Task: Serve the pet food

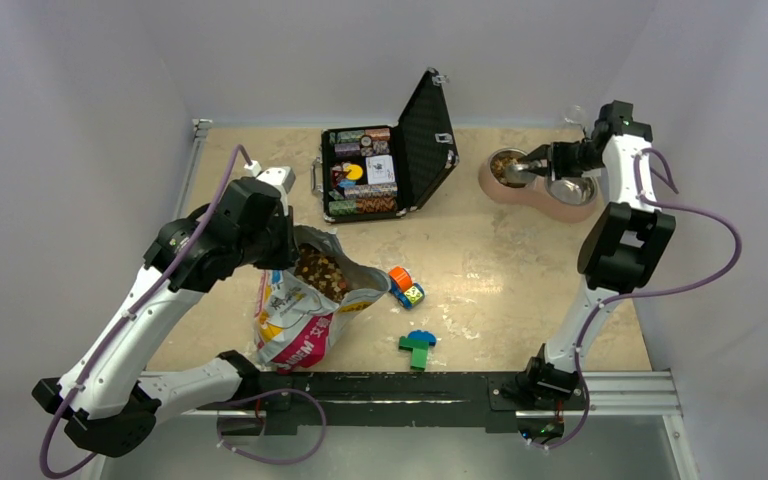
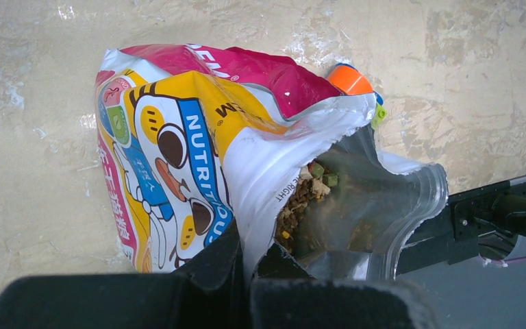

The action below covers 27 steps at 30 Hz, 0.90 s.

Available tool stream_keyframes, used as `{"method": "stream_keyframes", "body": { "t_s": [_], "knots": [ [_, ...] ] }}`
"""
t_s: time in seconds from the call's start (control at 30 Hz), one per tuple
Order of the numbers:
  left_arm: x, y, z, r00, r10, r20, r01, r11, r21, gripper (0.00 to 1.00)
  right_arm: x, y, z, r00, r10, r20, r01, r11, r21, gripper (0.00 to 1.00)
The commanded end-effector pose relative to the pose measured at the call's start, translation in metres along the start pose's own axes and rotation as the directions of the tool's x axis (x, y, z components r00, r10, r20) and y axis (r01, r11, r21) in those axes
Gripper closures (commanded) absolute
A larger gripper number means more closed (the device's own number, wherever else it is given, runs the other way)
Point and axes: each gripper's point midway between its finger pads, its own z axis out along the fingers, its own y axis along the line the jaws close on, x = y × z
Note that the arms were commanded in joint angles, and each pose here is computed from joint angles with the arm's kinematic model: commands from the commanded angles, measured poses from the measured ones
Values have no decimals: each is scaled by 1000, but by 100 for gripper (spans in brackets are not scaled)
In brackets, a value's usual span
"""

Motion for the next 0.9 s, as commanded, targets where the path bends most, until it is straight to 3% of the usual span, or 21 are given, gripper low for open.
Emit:
{"method": "stream_keyframes", "body": {
  "t_s": [0.0,0.2,0.43,0.7,0.87],
  "knots": [
    [-69,-31,-21,957,-98,273,61,988,142,100,16,14,-27,998,-52,38,53,998,-46,100],
    [-62,-27,-20,955,-120,270,84,986,141,100,12,-12,-9,999,-32,10,32,999,-17,100],
    [-62,-29,-23,957,-124,262,86,985,152,100,20,23,-37,995,-93,48,98,989,-114,100],
    [-61,-26,-25,955,-119,270,82,986,144,100,13,-15,-10,999,-36,27,38,997,-72,100],
    [-62,-27,-26,957,-106,269,68,987,146,100,17,5,-28,994,-84,67,91,988,-122,100]
  ]
}}
